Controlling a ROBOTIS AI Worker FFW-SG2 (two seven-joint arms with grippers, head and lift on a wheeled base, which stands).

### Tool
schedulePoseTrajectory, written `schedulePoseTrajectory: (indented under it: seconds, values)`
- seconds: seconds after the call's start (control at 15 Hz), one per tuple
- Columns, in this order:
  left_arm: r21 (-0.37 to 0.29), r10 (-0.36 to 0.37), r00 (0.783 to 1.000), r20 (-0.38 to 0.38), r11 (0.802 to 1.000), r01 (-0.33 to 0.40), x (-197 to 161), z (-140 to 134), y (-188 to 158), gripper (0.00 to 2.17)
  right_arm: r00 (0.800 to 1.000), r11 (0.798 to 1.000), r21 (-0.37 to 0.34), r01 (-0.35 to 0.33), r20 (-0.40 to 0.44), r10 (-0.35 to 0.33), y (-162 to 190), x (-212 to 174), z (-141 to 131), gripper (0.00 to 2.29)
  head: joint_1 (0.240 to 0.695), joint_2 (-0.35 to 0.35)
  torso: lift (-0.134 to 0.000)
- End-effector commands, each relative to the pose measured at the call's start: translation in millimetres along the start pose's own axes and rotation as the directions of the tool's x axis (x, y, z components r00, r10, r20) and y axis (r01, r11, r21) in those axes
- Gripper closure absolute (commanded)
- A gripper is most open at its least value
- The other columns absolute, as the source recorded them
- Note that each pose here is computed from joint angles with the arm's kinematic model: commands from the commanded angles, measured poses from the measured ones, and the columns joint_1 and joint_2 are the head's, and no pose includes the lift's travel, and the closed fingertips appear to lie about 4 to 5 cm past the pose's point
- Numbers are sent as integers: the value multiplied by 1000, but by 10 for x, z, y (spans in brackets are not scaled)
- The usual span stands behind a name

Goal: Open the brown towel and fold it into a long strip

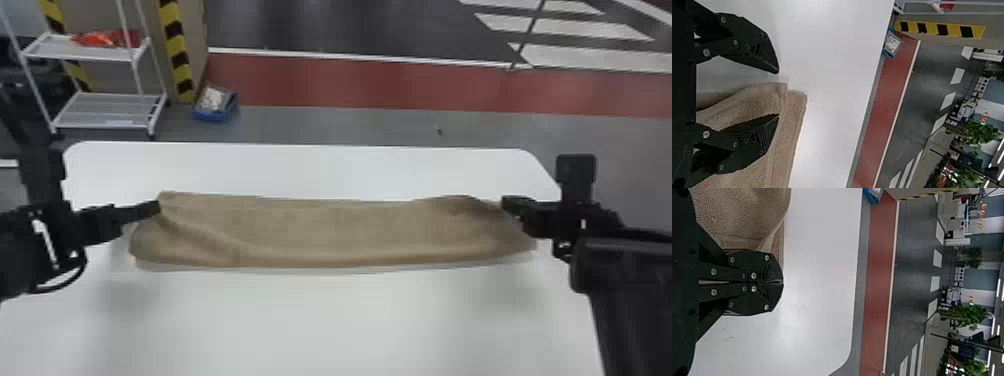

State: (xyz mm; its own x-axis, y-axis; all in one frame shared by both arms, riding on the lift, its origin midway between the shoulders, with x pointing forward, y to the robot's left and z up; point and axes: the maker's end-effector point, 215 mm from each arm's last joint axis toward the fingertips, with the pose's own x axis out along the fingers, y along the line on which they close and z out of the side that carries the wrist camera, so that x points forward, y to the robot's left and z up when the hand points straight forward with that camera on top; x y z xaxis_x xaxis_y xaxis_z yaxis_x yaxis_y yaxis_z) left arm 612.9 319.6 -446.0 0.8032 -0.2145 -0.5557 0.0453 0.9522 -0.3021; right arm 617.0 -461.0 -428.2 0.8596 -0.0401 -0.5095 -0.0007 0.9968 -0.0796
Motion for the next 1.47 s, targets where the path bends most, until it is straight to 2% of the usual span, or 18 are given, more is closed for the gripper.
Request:
schedulePoseTrajectory:
  seconds: [0.0,0.07,0.13,0.4,0.47,0.73,1.0,1.2,1.33,1.4]
  values:
    - [4,16,1000,11,1000,-17,30,41,50,707,1000,1000,0,-1,-1,1,4,-5,-18,1463,695,-125,-123]
    - [3,18,1000,6,1000,-18,38,16,55,748,1000,1000,-1,-2,-1,2,11,-3,-17,1463,695,-123,-123]
    - [1,20,1000,7,1000,-20,37,23,65,1031,1000,1000,-2,-2,1,2,11,-3,-9,1463,695,-121,-123]
    - [1,27,1000,-3,1000,-27,29,0,89,1085,1000,1000,-2,0,5,0,-7,-6,15,1463,695,-117,-123]
    - [-5,27,1000,-10,1000,-27,29,-19,84,1447,1000,1000,-1,1,5,-1,-14,-8,14,1463,695,-117,-123]
    - [-58,-18,1000,1,998,18,-52,-25,-15,1474,1000,1000,-1,4,12,-4,-33,-12,30,1463,695,-120,-123]
    - [-84,-90,994,61,992,95,-357,162,-263,1474,1000,1000,0,6,14,-6,-52,-16,32,1463,695,-133,-123]
    - [-79,-100,992,81,991,106,-515,240,-316,1474,1000,1000,3,5,26,-5,-52,-28,35,1463,695,-142,-123]
    - [-71,-83,992,97,993,90,-567,306,-300,1474,997,1000,15,10,74,-11,-116,-121,133,1463,695,-144,-123]
    - [-79,-69,991,118,994,79,-629,378,-227,1474,995,1000,30,8,101,-11,-139,-180,265,1463,695,-145,-123]
